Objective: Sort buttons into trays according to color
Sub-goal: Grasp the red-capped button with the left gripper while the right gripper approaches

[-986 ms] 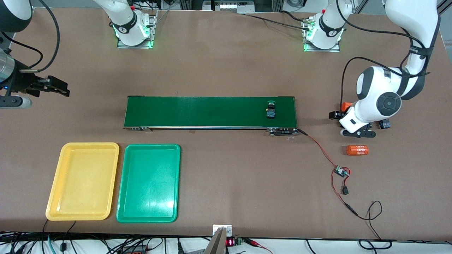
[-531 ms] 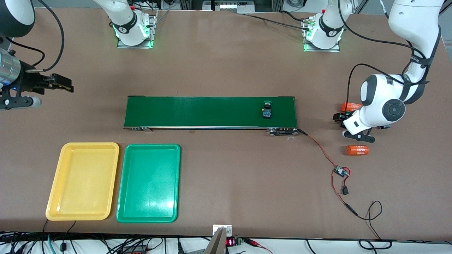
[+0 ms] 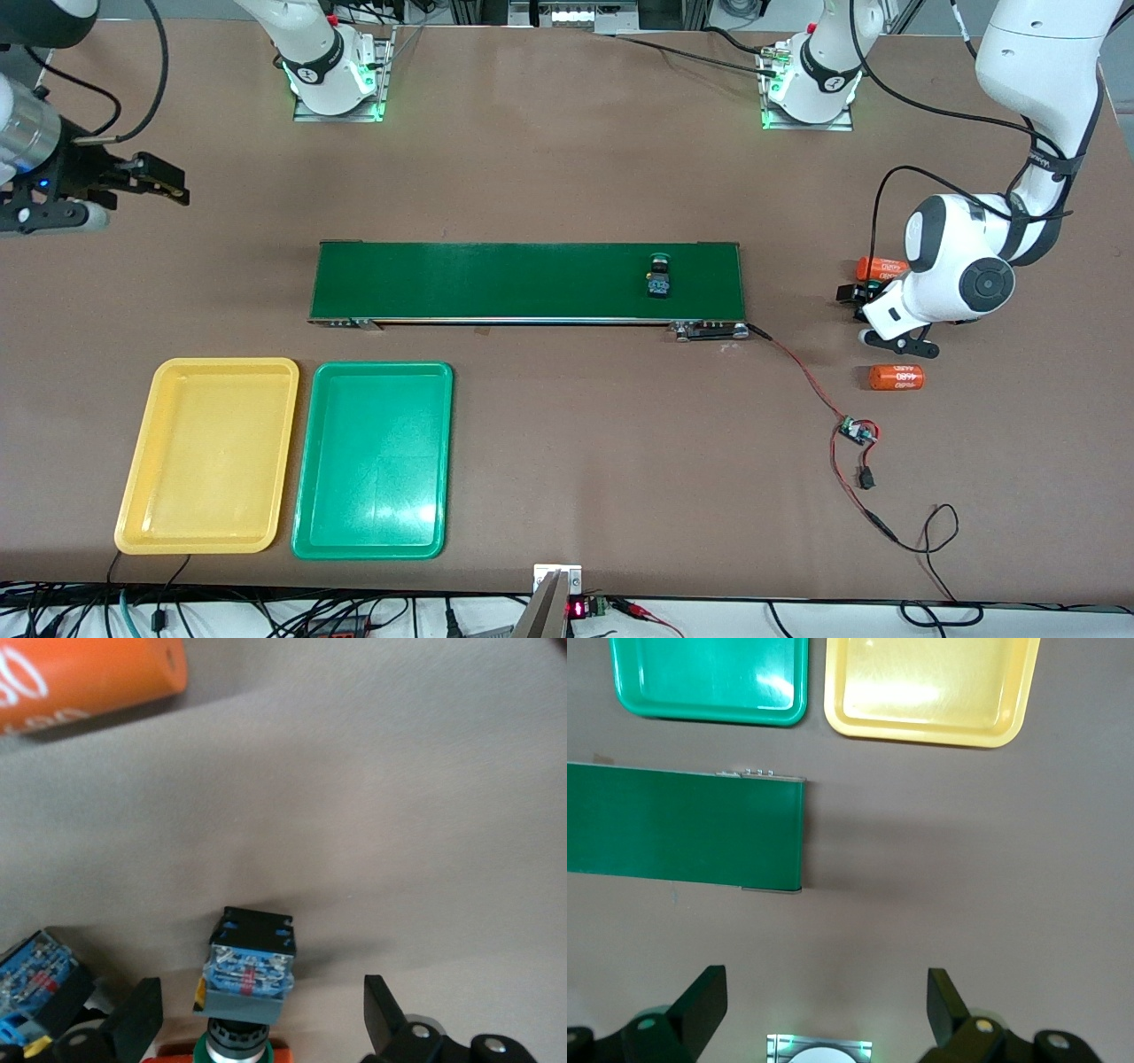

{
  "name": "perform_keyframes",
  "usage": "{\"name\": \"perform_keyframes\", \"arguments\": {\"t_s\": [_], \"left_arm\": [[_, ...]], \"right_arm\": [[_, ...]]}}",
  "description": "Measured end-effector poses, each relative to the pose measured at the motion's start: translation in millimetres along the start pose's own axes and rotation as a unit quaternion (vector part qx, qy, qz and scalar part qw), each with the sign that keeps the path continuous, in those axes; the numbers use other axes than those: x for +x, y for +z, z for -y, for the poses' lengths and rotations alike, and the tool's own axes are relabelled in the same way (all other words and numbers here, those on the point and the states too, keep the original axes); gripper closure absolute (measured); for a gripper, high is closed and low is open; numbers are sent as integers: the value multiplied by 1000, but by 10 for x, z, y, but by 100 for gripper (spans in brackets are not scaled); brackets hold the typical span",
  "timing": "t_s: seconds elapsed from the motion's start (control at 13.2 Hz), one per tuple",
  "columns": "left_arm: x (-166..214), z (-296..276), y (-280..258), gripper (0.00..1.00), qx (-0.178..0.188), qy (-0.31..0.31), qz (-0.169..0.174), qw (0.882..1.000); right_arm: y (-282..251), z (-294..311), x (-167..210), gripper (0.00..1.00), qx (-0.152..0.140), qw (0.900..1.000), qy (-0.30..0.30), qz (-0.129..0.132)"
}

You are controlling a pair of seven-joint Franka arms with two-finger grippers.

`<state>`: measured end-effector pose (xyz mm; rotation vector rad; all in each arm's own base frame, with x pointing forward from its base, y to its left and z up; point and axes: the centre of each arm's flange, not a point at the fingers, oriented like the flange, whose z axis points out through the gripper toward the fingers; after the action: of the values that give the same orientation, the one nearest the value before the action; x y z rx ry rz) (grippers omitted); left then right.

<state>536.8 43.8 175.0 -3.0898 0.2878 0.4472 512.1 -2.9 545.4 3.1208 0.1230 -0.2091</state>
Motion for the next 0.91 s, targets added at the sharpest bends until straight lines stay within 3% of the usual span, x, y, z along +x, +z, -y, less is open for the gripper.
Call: {"name": "perform_keyframes", "arguments": {"t_s": [0.23,0.61,0.91], "left_arm": [[-25,4,49,4,-2,0,5,1000],[-81,-24,130,59,-4,1,15,1000],[0,-112,-157,59,2,8,-13,1000]], "right_arm": [[353,27,-245,0,0,1000,-1,-8],[771,61,-417,0,2,1000,-3,18],[817,137,-391,0,0,1000,-10,23]]}}
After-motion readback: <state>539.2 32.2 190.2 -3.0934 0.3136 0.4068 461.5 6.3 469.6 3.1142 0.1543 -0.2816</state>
